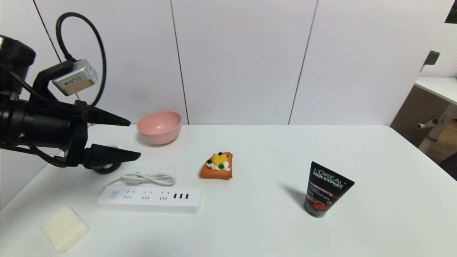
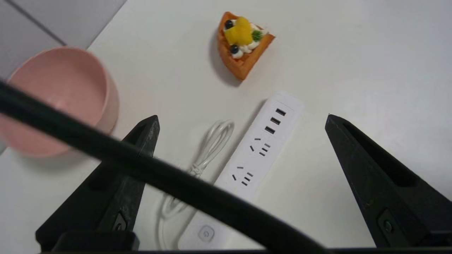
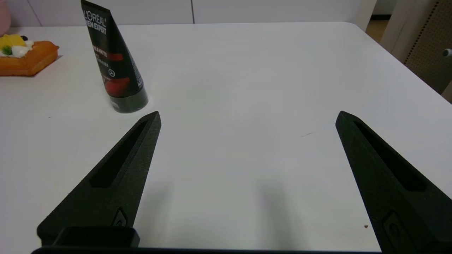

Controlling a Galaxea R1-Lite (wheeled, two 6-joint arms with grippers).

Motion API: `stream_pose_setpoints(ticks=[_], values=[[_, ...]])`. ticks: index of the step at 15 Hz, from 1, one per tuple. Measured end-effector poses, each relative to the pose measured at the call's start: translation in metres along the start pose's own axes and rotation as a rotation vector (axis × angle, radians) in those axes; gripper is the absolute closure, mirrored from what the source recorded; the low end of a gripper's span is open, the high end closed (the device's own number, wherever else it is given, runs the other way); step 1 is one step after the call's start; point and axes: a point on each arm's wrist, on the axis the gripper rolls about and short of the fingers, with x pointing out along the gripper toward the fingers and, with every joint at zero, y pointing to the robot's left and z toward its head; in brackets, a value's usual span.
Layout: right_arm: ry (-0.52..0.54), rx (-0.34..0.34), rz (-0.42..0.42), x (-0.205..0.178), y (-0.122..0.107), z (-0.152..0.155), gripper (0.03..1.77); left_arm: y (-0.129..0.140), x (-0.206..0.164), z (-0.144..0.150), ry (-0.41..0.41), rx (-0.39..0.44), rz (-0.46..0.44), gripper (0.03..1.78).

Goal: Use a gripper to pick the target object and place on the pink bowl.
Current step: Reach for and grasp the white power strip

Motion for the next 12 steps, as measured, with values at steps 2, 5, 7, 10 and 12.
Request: stream_pose_setpoints(ticks=[2, 5, 7, 10, 12], values=[[0.000, 0.000, 0.000, 0.000, 0.000, 0.000, 0.09, 0.005, 0.010, -0.011, -0.021, 0.087, -0.098, 0.12], [0.000, -0.001, 0.000, 0.000, 0.000, 0.000, 0.09, 0.006, 0.021, -0.037, -0.028, 0.157, -0.198, 0.12], [0.000, -0.001, 0.000, 0.000, 0.000, 0.000, 0.09, 0.009, 0.025, -0.061, -0.008, 0.186, -0.214, 0.12], [0.000, -0.001, 0.000, 0.000, 0.000, 0.000, 0.09, 0.011, 0.032, -0.091, 0.020, 0.186, -0.236, 0.12], [0.000, -0.001, 0.000, 0.000, 0.000, 0.000, 0.09, 0.018, 0.040, -0.101, 0.019, 0.207, -0.229, 0.12]])
